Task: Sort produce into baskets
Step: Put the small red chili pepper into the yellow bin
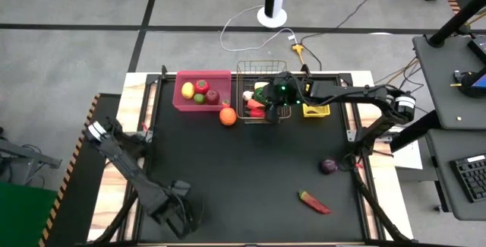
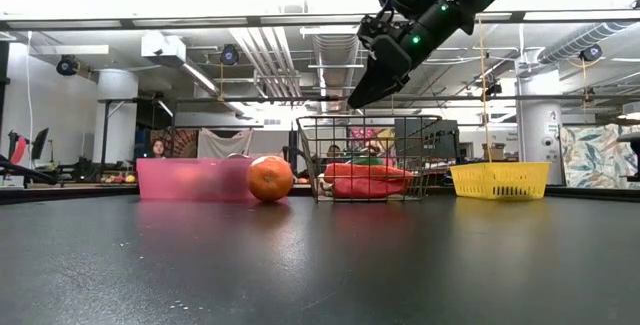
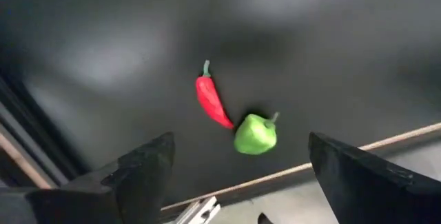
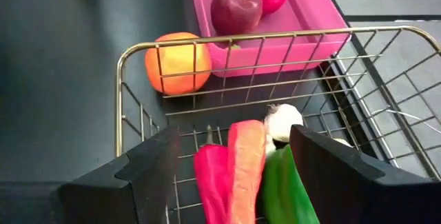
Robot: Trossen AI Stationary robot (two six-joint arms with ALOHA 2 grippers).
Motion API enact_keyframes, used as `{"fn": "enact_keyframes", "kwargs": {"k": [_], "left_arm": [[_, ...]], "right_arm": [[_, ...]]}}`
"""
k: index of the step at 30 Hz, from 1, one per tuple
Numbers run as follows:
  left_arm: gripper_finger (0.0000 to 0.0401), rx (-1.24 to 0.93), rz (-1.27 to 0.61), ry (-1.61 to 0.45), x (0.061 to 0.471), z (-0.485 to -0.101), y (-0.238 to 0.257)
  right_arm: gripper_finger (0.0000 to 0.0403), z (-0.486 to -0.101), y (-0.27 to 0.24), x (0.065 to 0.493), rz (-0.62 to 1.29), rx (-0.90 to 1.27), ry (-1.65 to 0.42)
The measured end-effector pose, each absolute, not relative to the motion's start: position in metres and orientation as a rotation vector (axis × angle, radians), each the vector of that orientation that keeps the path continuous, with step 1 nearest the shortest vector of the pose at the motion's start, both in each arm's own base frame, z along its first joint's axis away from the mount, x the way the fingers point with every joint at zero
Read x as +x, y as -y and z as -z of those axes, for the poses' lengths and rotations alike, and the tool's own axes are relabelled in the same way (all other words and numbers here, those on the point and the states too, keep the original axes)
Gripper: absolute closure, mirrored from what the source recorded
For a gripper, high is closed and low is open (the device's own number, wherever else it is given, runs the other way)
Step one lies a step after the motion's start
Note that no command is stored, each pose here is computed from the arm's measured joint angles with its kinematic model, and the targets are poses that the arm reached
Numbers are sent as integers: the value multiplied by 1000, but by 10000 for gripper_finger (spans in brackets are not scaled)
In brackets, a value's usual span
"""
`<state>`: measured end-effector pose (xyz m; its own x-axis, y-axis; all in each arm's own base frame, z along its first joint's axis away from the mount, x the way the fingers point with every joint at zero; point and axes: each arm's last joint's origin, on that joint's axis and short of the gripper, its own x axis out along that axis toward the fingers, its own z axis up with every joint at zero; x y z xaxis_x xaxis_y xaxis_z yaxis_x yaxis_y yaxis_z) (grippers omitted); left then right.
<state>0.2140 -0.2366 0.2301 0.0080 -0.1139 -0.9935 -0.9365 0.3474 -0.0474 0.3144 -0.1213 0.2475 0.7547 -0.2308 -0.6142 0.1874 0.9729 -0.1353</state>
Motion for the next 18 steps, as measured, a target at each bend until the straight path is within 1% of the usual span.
{"fn": "enact_keyframes", "kwargs": {"k": [4, 9, 11, 18], "left_arm": [[94, -1017, -923, -1420, 212, -211, 246], [111, -973, -1007, -1433, 204, -191, 242], [118, -977, -1029, -1407, 202, -185, 239], [127, -1064, -964, -1377, 201, -159, 238]], "right_arm": [[129, -247, 116, 316, 213, -71, -679], [128, -247, 112, 318, 200, -77, -678], [130, -247, 112, 318, 200, -77, -678], [136, -247, 112, 318, 200, -77, -679]]}}
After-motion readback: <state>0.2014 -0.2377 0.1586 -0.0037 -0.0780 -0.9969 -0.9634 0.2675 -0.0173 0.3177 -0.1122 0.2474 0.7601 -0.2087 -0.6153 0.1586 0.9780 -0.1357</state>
